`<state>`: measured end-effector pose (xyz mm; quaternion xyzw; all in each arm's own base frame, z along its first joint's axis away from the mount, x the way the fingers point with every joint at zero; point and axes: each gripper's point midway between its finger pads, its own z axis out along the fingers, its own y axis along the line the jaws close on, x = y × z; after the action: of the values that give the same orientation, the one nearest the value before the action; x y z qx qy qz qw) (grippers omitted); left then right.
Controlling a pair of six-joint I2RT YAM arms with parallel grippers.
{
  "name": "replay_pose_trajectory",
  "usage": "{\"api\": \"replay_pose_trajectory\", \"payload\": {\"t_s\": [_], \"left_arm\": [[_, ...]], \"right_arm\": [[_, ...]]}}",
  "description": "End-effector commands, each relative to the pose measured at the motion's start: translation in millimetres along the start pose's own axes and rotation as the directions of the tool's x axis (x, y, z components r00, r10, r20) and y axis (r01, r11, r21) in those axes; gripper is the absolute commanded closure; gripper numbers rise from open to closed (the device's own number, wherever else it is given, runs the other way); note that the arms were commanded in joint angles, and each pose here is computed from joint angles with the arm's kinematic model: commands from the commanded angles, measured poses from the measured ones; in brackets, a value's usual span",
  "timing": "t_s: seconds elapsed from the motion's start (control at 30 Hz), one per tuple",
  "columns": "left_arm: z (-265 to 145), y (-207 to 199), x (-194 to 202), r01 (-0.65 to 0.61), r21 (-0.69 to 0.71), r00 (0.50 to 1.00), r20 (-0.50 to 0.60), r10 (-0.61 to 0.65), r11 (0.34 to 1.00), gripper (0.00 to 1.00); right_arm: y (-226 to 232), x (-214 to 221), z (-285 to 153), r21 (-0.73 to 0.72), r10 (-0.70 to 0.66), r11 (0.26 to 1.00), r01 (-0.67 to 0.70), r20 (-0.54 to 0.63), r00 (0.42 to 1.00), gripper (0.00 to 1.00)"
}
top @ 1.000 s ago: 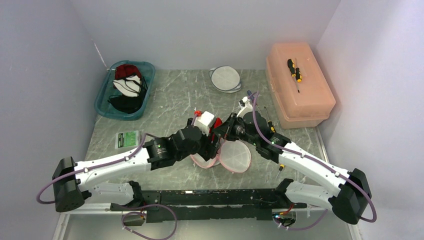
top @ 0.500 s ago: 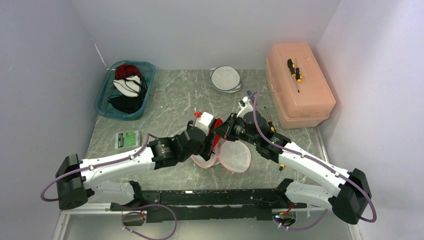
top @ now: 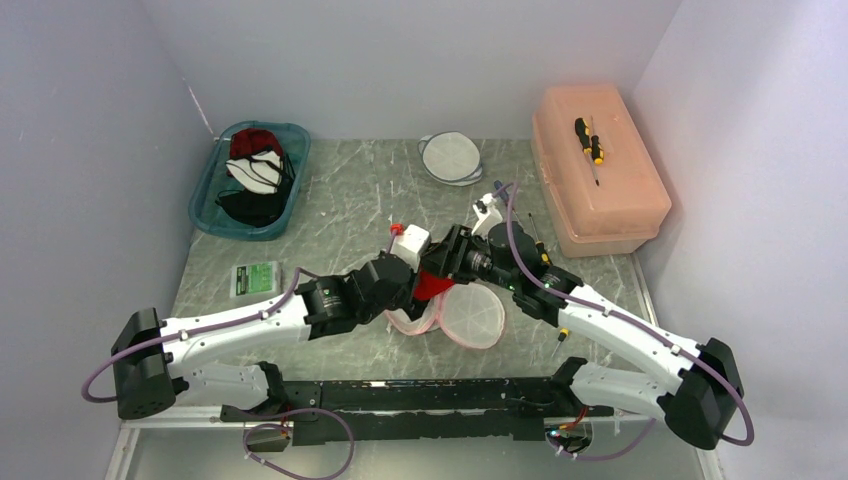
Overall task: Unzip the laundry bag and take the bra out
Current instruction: Pick up the bra from the laundry bag.
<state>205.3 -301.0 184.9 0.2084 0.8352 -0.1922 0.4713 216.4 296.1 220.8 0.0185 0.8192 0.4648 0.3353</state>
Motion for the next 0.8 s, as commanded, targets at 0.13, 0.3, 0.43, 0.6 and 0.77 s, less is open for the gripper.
{"api": "replay_pose_trajectory", "payload": {"t_s": [0.13, 0.3, 0.43, 0.6, 0.77], "left_arm": [[-8.4, -5.6, -19.8, 0.033, 0.041, 0.996, 0.075, -0.036, 0.999, 0.97], [-13.8, -5.3, -24.8, 0.047, 0.047, 0.995, 0.090, -0.051, 0.998, 0.97], [-23.0, -5.8, -39.4, 0.065, 0.064, 0.988, 0.133, -0.073, 0.996, 0.97], [-41.5, -7.8, -70.3, 0.078, 0.088, 0.977, 0.194, -0.094, 0.993, 0.97], [-72.4, 9.4, -106.9, 0.078, 0.016, 0.968, 0.239, -0.080, 0.997, 0.97]], "right_arm": [[62.2, -22.3, -43.5, -0.166, -0.103, 0.980, 0.107, 0.032, 0.994, 0.00], [77.6, -49.6, -90.3, -0.115, -0.244, 0.959, 0.259, 0.128, 0.961, 0.00], [79.1, -63.1, -127.4, -0.099, -0.351, 0.918, 0.385, 0.253, 0.902, 0.00], [73.1, -52.5, -145.5, -0.164, -0.416, 0.850, 0.500, 0.372, 0.830, 0.00], [39.5, -35.2, -137.8, -0.155, -0.404, 0.850, 0.503, 0.421, 0.812, 0.02]]}}
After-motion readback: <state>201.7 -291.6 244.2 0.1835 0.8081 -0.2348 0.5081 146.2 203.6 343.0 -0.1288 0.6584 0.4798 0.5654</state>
